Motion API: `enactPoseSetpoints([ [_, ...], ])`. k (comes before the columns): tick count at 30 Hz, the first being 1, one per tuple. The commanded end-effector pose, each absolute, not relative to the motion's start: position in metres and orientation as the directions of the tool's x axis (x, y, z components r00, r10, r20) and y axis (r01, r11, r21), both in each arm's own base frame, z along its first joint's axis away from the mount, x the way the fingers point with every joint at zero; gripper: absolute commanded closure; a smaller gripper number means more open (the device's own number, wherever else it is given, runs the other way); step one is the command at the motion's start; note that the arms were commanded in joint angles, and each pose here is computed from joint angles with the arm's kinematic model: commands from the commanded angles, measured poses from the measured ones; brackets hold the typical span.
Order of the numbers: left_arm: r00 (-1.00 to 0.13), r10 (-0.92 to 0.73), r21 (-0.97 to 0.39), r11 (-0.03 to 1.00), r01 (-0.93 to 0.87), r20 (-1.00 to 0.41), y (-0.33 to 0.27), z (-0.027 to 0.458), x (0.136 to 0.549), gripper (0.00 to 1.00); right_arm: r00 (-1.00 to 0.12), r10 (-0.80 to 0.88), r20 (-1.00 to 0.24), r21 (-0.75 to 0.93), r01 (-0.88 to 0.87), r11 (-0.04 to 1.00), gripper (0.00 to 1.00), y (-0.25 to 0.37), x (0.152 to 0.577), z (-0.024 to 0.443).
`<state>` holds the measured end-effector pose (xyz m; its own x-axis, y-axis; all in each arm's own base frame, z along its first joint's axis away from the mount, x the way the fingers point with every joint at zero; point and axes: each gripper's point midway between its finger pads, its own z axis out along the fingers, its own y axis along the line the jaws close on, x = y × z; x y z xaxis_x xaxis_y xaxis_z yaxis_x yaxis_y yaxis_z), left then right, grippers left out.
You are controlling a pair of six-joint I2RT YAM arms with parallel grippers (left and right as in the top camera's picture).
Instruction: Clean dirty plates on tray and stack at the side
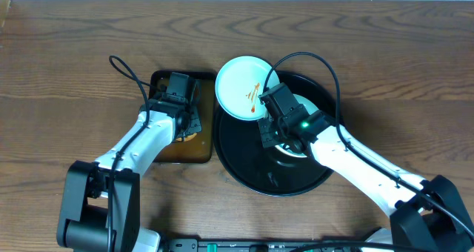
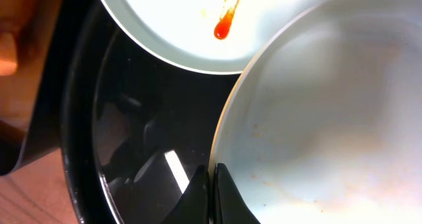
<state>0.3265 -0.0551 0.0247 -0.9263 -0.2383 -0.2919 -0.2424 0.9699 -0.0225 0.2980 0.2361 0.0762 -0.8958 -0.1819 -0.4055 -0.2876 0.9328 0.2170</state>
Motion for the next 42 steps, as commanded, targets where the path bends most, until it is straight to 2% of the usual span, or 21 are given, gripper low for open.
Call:
enactPoseSetpoints([
  [1, -0.929, -0.235, -0.013, 0.97, -0.242, -0.287, -0.053, 0.023, 0.325, 0.92, -0.882, -0.154, -0.445, 0.255, -0.29, 0.923, 0.99, 0.241, 0.302, 0.098],
  [15, -0.929, -0.235, -0.013, 0.97, -0.242, -0.287, -0.053, 0.023, 0.325, 0.92, -0.899, -0.127, -0.418, 0.293, -0.266, 0.918, 0.99, 0.243, 0.296, 0.099],
  [27, -0.929, -0.235, -0.013, 0.97, -0.242, -0.287, -0.053, 0.023, 0.325, 0.92, -0.893, -0.128, -0.432, 0.377, -0.308, 0.874, 0.99, 0.26, 0.294, 0.111],
  [36, -0.929, -0.235, -0.013, 0.97, -0.242, -0.286, -0.053, 0.023, 0.325, 0.92, -0.88, -0.147, -0.452, 0.431, -0.36, 0.828, 0.99, 0.273, 0.294, 0.119],
  [42, -0.929, -0.235, -0.013, 0.97, -0.242, -0.286, -0.053, 0.023, 0.325, 0.92, -0.834, -0.212, -0.509, 0.483, -0.48, 0.732, 0.99, 0.293, 0.291, 0.135],
])
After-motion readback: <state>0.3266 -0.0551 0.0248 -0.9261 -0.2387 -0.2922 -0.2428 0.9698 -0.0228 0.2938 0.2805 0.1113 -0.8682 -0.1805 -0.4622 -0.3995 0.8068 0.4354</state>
